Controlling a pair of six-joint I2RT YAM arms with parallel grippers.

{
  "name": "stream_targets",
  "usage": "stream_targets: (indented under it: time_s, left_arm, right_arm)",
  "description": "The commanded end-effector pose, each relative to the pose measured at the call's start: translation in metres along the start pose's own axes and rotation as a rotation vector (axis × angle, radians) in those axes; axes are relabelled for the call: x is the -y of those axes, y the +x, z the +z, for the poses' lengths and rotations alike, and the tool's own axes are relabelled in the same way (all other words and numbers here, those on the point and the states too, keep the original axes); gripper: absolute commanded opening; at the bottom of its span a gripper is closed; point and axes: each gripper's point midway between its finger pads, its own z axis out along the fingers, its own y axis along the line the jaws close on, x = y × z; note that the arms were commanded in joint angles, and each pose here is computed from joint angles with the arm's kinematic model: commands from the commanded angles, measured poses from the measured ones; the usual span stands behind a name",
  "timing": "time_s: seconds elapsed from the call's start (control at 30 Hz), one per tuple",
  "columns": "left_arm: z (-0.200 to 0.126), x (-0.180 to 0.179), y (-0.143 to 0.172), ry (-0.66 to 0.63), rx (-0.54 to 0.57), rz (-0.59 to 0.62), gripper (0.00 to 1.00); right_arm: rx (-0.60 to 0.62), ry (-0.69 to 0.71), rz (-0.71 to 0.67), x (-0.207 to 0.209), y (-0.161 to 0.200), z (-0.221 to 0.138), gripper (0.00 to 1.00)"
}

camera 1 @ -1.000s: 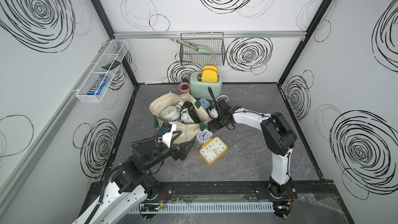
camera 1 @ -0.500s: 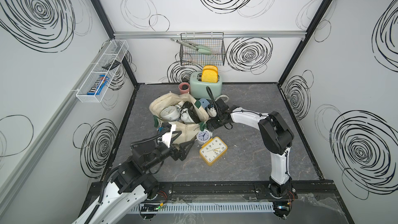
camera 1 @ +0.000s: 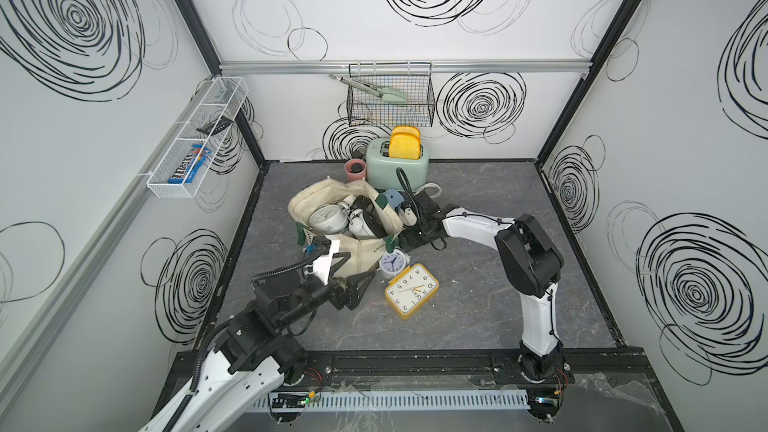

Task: Put the alarm clock into the canvas bag
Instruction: Pick up the alarm from the center of the board.

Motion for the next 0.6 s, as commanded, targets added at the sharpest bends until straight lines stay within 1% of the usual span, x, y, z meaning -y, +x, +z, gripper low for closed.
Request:
stream_targets:
  time_s: [0.0, 0.03, 0.2, 0.3, 0.4, 0.47, 0.57]
  left_arm:
    - [0.000, 0.002, -0.008, 0.005, 0.038, 0.013, 0.96]
    - [0.000, 0.002, -0.008, 0.004, 0.039, 0.013, 0.96]
    - [0.000, 0.000, -0.008, -0.002, 0.039, 0.008, 0.96]
    - [-0.002, -0.004, -0.013, -0.032, 0.055, -0.009, 0.96]
    - [-0.009, -0.005, -0.024, -0.052, 0.096, -0.028, 0.96]
    - [-0.011, -0.002, -0.033, -0.048, 0.119, -0.046, 0.96]
    - [-0.011, 0.005, -0.048, -0.030, 0.136, -0.061, 0.96]
  right_arm:
    - [0.020, 0.018, -0.015, 0.000, -0.004, -0.004, 0.82]
    - [0.022, 0.018, -0.017, 0.000, -0.003, -0.005, 0.79]
    - [0.057, 0.016, -0.018, -0.001, -0.003, -0.020, 0.73]
    - [0.118, 0.021, 0.009, 0.003, -0.008, -0.041, 0.68]
    - [0.190, 0.011, 0.054, 0.008, -0.015, -0.066, 0.59]
    - [0.235, -0.003, 0.082, 0.011, -0.018, -0.082, 0.58]
    - [0.291, 0.000, 0.137, 0.019, -0.020, -0.105, 0.54]
